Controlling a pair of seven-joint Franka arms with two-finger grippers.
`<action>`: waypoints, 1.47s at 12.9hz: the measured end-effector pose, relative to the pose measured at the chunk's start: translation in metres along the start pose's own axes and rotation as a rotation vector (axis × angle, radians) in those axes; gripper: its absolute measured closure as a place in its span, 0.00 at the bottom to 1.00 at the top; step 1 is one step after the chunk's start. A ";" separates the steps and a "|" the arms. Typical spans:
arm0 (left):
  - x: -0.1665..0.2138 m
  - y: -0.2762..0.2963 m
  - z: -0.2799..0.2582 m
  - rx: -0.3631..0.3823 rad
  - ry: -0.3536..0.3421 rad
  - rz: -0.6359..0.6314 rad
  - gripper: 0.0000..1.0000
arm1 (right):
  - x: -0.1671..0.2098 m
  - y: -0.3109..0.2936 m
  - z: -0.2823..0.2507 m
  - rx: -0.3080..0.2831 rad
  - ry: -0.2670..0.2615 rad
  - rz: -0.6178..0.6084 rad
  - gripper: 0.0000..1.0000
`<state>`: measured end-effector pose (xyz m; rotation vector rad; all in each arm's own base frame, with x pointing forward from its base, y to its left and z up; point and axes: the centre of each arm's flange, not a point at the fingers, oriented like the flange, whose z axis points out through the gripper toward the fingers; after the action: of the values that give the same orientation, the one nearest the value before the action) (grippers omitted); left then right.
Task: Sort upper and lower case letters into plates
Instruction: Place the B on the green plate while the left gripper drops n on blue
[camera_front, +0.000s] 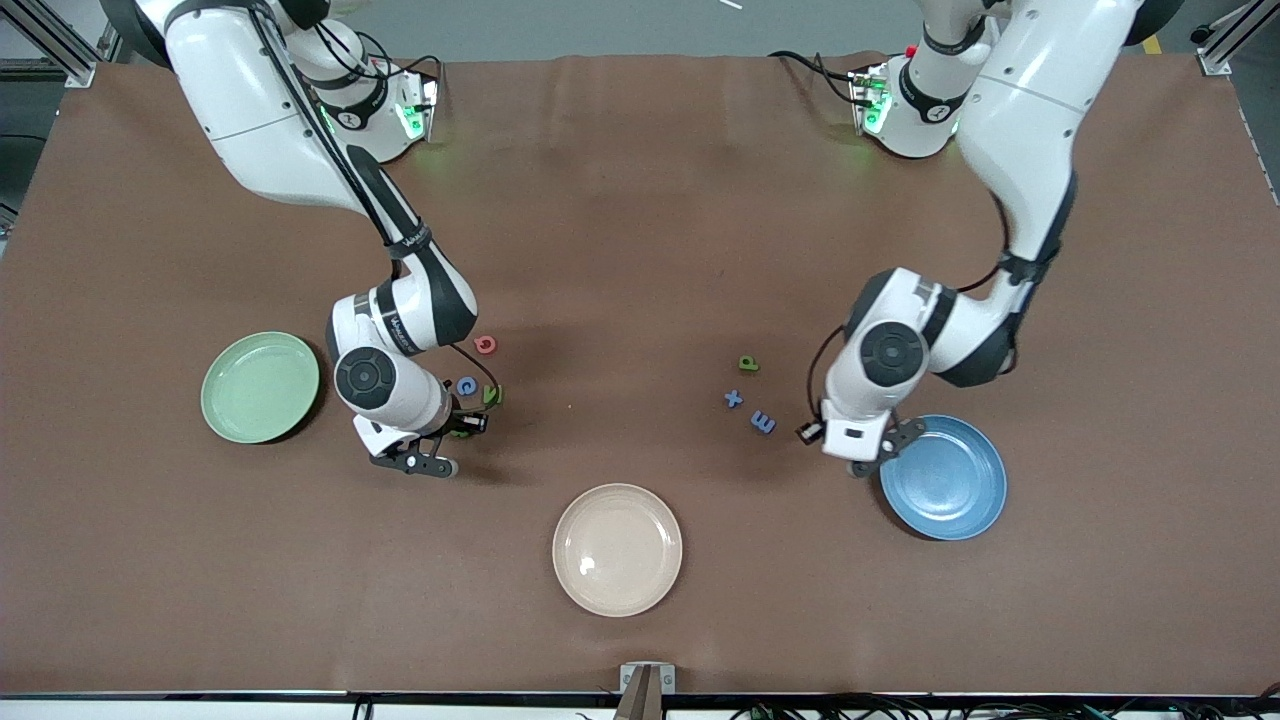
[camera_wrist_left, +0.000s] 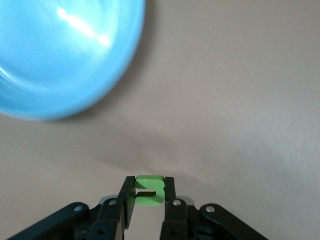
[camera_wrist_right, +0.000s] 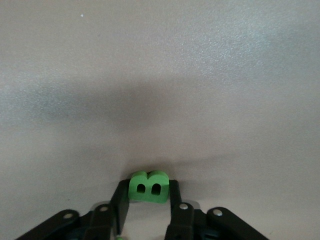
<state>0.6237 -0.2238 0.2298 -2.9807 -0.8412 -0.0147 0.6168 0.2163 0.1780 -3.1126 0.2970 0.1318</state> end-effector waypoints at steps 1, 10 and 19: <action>0.024 -0.019 -0.008 -0.001 0.008 0.025 0.72 | 0.000 0.000 0.000 0.002 0.000 0.004 0.64; 0.113 -0.120 0.016 0.053 0.009 0.155 0.61 | 0.023 0.171 -0.140 -0.011 -0.071 -0.129 0.64; 0.009 -0.002 0.000 -0.016 -0.002 0.026 0.02 | -0.016 0.398 -0.068 0.026 0.019 -0.286 0.64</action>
<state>0.6304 -0.2178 0.2305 -3.0072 -0.8057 -0.0179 0.5316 -0.1732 0.2456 -3.0888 -0.1467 0.0929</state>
